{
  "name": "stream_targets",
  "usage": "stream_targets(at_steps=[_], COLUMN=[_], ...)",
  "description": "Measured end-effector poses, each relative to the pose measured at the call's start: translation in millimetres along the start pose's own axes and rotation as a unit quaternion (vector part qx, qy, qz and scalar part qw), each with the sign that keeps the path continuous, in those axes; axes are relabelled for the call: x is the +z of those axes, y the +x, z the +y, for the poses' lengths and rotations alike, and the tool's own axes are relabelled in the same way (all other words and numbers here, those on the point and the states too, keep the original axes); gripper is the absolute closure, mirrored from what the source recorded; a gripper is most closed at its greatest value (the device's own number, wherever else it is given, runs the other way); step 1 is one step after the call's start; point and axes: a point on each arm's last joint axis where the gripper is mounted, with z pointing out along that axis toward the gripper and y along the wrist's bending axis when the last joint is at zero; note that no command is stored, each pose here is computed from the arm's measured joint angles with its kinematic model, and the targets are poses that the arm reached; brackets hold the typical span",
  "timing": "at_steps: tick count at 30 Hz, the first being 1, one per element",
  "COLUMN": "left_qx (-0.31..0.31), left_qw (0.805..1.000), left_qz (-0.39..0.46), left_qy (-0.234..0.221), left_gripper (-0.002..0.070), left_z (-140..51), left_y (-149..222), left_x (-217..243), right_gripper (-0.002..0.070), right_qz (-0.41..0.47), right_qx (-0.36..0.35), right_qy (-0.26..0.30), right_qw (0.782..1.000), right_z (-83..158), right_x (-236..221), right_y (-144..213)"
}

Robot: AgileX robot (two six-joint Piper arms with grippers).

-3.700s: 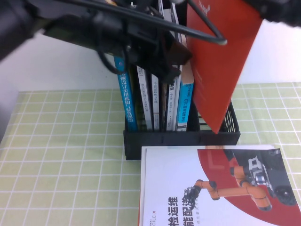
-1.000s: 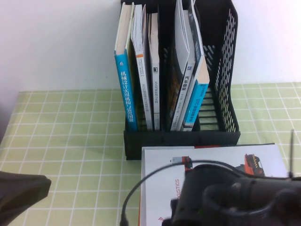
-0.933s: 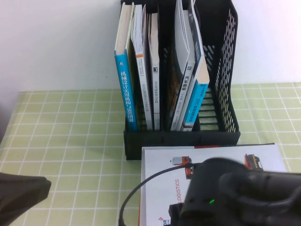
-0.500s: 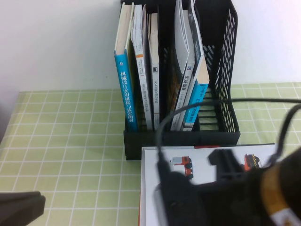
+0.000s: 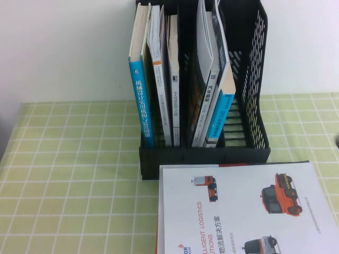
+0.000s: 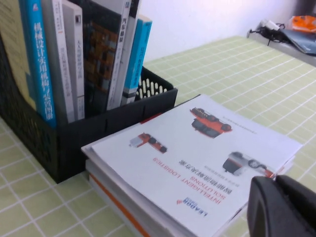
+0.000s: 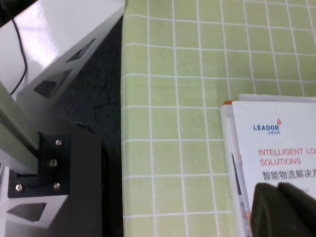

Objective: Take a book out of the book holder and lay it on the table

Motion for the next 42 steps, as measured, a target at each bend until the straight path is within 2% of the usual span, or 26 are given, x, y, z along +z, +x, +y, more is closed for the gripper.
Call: stream_targets(at_steps=[5, 8, 13, 34, 39, 42], left_qx=[0.022, 0.022, 0.020, 0.017, 0.053, 0.031], left_qw=[0.999, 0.998, 0.996, 0.997, 0.994, 0.990], left_qz=[0.014, -0.009, -0.032, -0.005, 0.012, 0.003], left_qy=[-0.033, -0.057, -0.078, -0.074, -0.097, -0.136], left_gripper=[0.0678, 0.0678, 0.0678, 0.0678, 0.0678, 0.0678], left_z=[14.6, 24.7, 33.8, 34.0, 40.2, 49.5], left_y=[32, 44, 56, 64, 74, 85], left_x=[14, 25, 34, 36, 38, 42], right_gripper=[0.0674, 0.0675, 0.0675, 0.0675, 0.0675, 0.0675], right_qz=[-0.016, -0.015, 0.003, 0.005, 0.005, 0.005], right_qx=[0.043, 0.023, 0.005, 0.023, 0.024, 0.024], right_qy=[0.054, 0.091, 0.100, 0.092, 0.092, 0.092], right_qw=[0.998, 0.995, 0.995, 0.995, 0.995, 0.995], right_z=[8, 7, 10, 13, 13, 13], right_x=[23, 38, 56, 59, 59, 59], right_y=[46, 65, 83, 87, 87, 87])
